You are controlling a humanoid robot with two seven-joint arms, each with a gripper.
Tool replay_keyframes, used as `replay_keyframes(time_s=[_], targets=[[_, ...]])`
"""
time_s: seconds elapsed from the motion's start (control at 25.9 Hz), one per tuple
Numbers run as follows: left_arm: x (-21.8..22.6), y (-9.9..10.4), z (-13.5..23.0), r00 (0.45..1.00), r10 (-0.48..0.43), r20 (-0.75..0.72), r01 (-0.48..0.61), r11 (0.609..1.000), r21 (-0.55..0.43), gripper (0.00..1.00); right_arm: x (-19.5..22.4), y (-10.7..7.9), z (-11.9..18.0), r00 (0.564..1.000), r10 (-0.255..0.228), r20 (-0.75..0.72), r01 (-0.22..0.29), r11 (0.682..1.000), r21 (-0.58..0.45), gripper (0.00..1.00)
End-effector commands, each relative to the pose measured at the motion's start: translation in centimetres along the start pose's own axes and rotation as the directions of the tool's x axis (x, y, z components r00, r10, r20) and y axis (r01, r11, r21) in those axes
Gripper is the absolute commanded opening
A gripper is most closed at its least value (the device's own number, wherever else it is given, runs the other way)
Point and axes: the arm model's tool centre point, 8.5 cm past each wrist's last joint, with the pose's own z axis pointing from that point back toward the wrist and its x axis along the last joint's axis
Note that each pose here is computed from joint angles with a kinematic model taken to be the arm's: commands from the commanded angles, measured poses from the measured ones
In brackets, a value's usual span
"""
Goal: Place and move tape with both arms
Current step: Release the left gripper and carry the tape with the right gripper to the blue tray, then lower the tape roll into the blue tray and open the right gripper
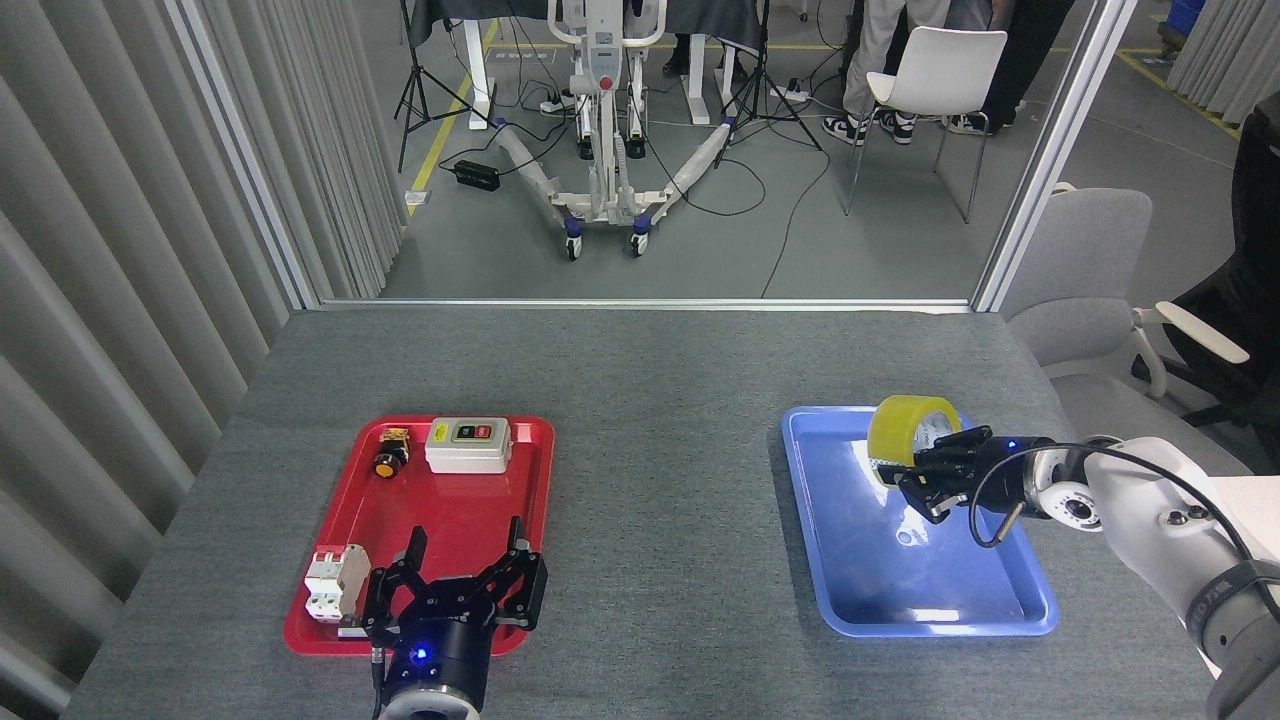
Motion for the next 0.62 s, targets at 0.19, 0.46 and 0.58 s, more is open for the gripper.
replay_keyframes(time_s=[0.19,0.46,0.58], targets=[[0.2,-2.6,0.2,0.991,-0.006,0.136,0.008,1.0,-0.011,1.0,0.7,-0.4,-1.7,0.954,-0.297,-0.044,0.3,0.944,0.134,0.13],[-2.5,-2.7,0.2,0.989,-0.027,0.146,0.026,1.0,0.004,1.0,0.2,-0.3,-1.8,0.898,-0.419,-0.138,0.438,0.883,0.167,0.14],[-4.0,-2.5,0.1,0.993,0.023,0.119,-0.023,1.0,-0.002,1.0,0.6,0.0,-3.0,0.855,-0.472,-0.216,0.51,0.84,0.185,0.15]])
